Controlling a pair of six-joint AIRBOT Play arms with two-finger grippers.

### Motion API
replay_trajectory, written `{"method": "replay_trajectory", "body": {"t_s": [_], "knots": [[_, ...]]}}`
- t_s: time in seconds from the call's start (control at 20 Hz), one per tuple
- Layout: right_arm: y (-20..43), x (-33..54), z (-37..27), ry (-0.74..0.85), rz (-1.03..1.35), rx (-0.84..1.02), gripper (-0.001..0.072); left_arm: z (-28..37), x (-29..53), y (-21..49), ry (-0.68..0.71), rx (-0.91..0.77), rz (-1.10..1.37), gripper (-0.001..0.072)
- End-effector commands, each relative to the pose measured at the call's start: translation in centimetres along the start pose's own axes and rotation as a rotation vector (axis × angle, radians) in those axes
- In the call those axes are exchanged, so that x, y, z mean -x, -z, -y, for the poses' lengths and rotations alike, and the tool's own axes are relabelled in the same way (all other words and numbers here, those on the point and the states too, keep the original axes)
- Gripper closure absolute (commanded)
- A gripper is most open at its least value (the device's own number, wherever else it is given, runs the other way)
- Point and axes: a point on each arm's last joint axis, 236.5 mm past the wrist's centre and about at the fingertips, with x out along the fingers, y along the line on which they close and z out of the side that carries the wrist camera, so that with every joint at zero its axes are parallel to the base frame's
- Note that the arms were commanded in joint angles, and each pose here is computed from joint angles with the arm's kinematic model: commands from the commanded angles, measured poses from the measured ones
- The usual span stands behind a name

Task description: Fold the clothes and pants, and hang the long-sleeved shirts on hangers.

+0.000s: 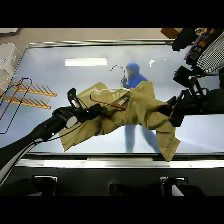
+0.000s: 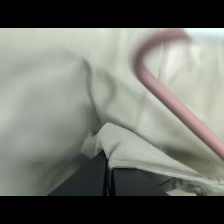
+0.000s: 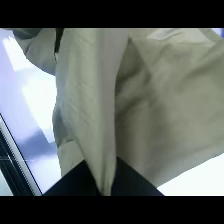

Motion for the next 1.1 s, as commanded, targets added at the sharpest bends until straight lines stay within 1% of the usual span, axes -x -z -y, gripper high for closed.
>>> {"method": "replay_trajectory", "body": {"t_s": [0.0,0.2,0.3,0.5,0.7,1.05], "knots": [[-0.3,0.2,0.5,0.029,0.014,-0.043,0.0690,-1.2,0.3,-3.1,-0.016,0.014,0.044,0.0686],[-0.3,0.2,0.5,0.028,0.013,-0.043,0.0691,-2.2,0.4,-4.5,-0.027,0.038,0.065,0.0685],[-0.3,0.2,0.5,0.030,0.014,-0.044,0.0691,-2.2,0.4,-4.7,-0.024,0.021,0.070,0.0685],[-1.1,0.3,1.8,0.081,0.051,-0.125,0.0691,-2.6,-0.1,-4.5,-0.034,0.018,0.060,0.0685],[0.3,0.3,0.6,0.037,-0.013,-0.102,0.0691,-2.4,-0.7,-5.1,-0.014,0.043,0.077,0.0685],[0.6,0.7,0.5,0.053,-0.029,-0.090,0.0691,-0.7,-0.7,-8.9,0.018,0.032,0.136,0.0685]]}}
